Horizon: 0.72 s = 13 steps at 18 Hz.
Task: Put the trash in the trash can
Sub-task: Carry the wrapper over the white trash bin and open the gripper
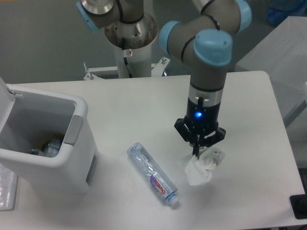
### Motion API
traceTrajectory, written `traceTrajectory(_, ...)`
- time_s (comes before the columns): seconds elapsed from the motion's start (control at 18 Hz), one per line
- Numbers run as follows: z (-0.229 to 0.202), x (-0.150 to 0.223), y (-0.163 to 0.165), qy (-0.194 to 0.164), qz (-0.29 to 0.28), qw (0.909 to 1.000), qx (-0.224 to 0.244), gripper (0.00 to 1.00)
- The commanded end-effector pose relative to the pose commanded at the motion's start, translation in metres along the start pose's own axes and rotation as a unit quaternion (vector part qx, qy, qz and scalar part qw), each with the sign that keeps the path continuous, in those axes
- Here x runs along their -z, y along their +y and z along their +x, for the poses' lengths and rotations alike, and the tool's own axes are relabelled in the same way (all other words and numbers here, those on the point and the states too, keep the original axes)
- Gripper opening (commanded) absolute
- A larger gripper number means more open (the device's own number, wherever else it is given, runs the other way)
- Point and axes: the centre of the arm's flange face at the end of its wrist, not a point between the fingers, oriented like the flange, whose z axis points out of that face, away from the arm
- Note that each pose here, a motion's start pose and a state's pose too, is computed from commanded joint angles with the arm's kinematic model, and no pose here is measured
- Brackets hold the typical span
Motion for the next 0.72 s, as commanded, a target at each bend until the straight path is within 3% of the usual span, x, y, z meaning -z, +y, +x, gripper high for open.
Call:
traceTrajectory(0.5, 0.144, 0.06, -0.056, 0.043, 0.055, 0.9975, 0.01, 0.0)
traceTrajectory(0.72, 0.202, 0.087, -0.063, 0.064, 0.07, 0.9955, -0.006, 0.0)
